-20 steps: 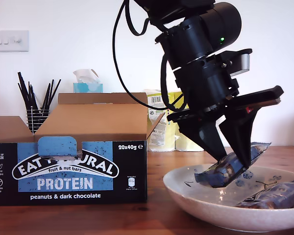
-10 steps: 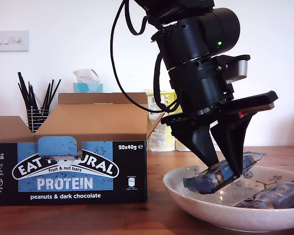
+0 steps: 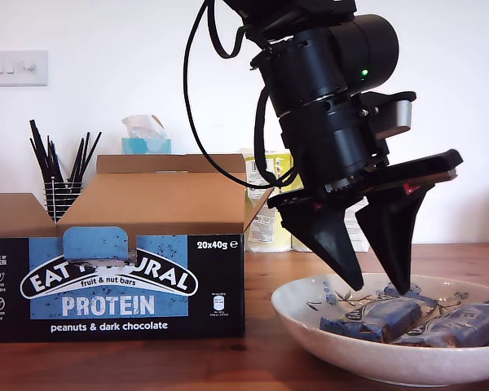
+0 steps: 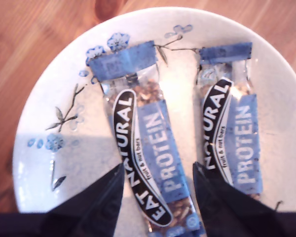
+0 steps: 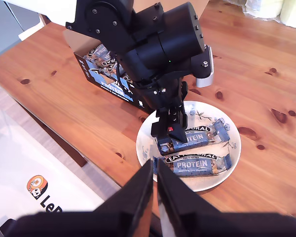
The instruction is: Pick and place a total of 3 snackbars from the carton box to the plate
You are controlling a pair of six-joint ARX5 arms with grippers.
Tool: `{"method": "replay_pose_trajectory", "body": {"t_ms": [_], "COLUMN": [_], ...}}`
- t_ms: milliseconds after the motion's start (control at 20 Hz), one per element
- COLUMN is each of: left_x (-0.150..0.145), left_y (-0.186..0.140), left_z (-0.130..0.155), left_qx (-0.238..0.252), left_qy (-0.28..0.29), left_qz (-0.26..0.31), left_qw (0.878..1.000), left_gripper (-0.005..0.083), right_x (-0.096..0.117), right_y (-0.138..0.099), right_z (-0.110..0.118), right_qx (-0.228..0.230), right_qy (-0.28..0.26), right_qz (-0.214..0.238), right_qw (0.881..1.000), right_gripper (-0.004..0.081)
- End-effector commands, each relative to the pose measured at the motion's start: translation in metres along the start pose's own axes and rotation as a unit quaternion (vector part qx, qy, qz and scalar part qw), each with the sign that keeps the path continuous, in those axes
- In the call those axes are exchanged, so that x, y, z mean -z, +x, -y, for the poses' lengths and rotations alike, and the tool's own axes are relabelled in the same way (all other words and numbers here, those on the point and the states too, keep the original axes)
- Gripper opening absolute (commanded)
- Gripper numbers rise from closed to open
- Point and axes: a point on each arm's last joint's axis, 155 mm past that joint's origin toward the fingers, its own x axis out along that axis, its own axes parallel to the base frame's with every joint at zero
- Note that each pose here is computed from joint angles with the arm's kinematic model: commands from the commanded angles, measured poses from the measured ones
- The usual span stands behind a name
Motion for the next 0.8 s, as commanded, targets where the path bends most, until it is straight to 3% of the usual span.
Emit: {"method": "replay_pose_trajectory", "body": {"t_ms": [0, 150, 200, 450, 600, 750], "left_x": [-0.001, -0.032, -0.046, -0.093, -0.098, -0.092], "left_y": [0.002, -0.029, -0.043, -0.116, -0.14, -0.158], "left_z": [0.008, 0.027, 0.033, 0.04, 0.023, -0.005], "left_qx": [0.02, 0.062, 0.071, 0.066, 0.046, 0.029], "left_qy": [0.003, 0.012, 0.018, 0.051, 0.051, 0.033], "left_qz": [-0.001, 0.048, 0.074, 0.195, 0.217, 0.222], "left_qw": [1.0, 0.997, 0.995, 0.977, 0.974, 0.974], "left_gripper": [0.0256, 0.0, -0.0024, -0.0024, -0.0024, -0.0024], "right_x": [-0.001, -0.002, -0.002, -0.021, -0.038, -0.04], "right_y": [0.0, 0.0, 0.0, -0.002, -0.004, -0.005], "right_z": [0.001, 0.009, 0.01, 0.014, 0.017, 0.024], "right_qx": [0.002, 0.025, 0.028, 0.039, 0.047, 0.066], "right_qy": [-0.002, -0.003, -0.003, -0.007, -0.011, -0.01], "right_qz": [0.006, 0.009, 0.009, 0.046, 0.079, 0.083], "right_qw": [1.0, 1.0, 1.0, 0.998, 0.996, 0.994], "right_gripper": [-0.0013, -0.0013, -0.0013, -0.0013, -0.0013, -0.0013]}}
